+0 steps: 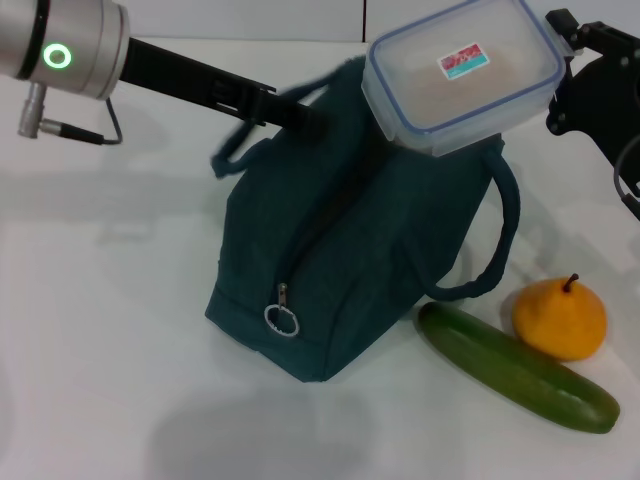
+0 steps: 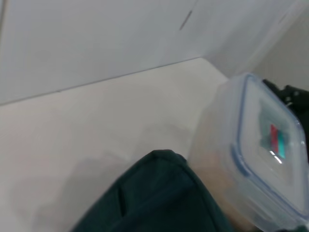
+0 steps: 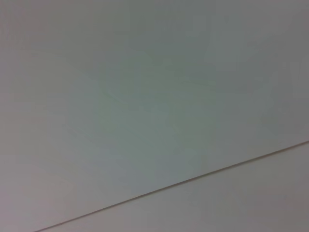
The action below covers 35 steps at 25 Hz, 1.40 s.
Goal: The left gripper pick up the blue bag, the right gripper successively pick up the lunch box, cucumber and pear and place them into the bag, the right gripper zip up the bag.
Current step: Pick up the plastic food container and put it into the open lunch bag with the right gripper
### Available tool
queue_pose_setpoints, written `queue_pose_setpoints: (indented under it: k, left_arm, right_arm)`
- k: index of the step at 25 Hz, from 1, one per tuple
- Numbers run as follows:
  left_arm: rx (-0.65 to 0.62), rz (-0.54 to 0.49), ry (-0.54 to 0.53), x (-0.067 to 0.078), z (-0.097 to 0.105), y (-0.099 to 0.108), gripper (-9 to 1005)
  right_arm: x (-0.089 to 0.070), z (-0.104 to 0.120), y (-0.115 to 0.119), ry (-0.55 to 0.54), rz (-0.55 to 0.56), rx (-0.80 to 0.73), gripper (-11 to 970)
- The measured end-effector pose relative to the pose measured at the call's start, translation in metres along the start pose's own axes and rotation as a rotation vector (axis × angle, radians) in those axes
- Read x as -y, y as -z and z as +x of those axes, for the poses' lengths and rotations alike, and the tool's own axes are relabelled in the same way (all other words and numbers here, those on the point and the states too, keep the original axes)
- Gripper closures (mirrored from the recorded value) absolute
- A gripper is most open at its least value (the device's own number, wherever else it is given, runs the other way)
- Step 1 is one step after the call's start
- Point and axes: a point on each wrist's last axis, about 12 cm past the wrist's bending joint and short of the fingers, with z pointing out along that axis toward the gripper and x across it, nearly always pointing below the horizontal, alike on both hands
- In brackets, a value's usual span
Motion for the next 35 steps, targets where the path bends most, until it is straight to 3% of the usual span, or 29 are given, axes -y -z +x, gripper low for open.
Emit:
queue_pose_setpoints:
  k: [6,22,27,35]
  left_arm:
    - [0.039,-0.062,-0.056,0.005,-0.008,0.011,505]
    - [-0.057,-0.06,-0.01,0.009,-0.007,0.005,549]
    - [-0.121,-0.13,0.0,0.006,-0.008,-0.001,563]
    - [-0.127,-0.136,-0.018,0.008,-0.015,-0.002,585]
  right_arm:
    - [-0.001,0.0,0.005,-0.002,-0.011,0.002,839]
    - [-0.001,0.002,0.008,-0.005,-0.018,-0.01,835]
    - [-0.001,0.003,0.009,-0.008,-0.026,-0.016,834]
    - [-0.001,0.003,0.012,-0.011,-0.029,-0.012,832]
